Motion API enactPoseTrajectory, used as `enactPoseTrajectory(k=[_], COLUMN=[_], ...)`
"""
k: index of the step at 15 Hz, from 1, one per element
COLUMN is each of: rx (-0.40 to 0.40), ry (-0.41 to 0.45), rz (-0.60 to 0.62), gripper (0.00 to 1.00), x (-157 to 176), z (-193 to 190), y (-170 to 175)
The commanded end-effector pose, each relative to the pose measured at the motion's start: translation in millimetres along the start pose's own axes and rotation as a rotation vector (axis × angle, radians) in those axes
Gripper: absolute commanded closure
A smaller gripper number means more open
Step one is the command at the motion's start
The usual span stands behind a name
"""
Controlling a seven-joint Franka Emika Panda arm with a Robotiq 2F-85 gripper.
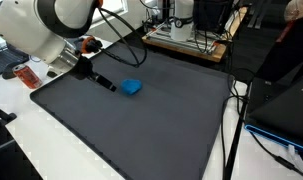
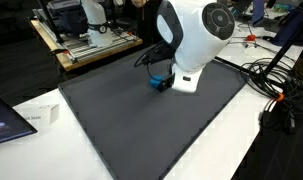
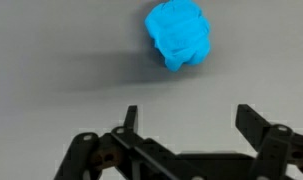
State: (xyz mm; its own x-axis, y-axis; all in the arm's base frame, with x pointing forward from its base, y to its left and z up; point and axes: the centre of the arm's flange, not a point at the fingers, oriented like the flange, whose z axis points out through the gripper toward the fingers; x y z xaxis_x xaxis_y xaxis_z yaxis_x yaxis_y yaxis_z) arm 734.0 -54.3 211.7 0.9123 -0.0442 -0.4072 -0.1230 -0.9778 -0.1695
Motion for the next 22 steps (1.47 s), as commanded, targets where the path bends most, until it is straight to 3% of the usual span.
enactPoseTrajectory(k=[1,9,15,19,20,22], rx=[-0.031,-0.085,-0.066,-0.073,-0.057,-0.056], ry=[0.029,0.114,0.163,0.268,0.213,0.217], rz=[0.063,0.14,0.219,0.179,0.188,0.185], gripper=[0.0,0.0,0.0,0.0,0.0,0.0], x=[-75.3,-110.8,-151.9,-180.7,-118.4,-123.3], z=[19.8,16.0,34.7,55.4,32.4,36.5], y=[-2.9,-17.5,-26.6,-31.1,-29.0,-31.0])
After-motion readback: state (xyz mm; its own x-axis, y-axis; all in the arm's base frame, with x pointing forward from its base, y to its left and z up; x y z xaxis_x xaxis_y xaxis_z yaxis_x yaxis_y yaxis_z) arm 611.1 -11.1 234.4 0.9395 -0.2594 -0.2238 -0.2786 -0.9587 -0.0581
